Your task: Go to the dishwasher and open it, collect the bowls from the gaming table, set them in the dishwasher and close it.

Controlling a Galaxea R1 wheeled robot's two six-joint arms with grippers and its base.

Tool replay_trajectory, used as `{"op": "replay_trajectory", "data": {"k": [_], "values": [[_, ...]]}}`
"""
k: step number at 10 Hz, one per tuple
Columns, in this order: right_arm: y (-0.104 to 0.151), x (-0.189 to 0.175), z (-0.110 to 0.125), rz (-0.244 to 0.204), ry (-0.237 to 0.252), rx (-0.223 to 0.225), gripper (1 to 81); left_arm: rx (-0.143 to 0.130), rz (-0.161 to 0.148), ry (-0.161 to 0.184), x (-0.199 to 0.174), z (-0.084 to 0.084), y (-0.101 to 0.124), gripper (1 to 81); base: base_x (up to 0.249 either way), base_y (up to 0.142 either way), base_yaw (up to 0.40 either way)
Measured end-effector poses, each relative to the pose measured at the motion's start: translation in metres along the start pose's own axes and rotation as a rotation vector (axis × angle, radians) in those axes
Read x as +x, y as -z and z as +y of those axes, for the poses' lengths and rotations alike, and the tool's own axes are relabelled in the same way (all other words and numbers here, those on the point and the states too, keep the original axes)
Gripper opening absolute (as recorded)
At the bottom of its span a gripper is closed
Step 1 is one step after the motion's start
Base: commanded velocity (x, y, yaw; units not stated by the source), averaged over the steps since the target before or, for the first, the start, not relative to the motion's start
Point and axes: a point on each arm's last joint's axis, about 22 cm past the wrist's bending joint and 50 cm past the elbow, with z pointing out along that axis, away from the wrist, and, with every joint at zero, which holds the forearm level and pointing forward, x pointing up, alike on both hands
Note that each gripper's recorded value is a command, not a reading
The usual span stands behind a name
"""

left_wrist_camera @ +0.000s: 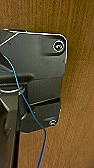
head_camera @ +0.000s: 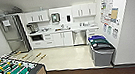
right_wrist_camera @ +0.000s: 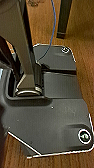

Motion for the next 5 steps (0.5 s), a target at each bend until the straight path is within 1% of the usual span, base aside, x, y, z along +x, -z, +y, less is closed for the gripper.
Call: {"op": "replay_trajectory", "data": {"k": [2,5], "values": [[-0.0017,0.0018,0.0032,0.003,0.002,-0.011,81.1,0.002,0.003,-0.001,0.0006,-0.0013,0.0005,81.1,0.276,0.000,0.000],[-0.0022,0.0023,0.0032,0.003,0.002,-0.012,81.1,0.005,0.001,-0.001,0.0003,-0.0033,0.0013,81.1,0.277,0.000,0.000]]}}
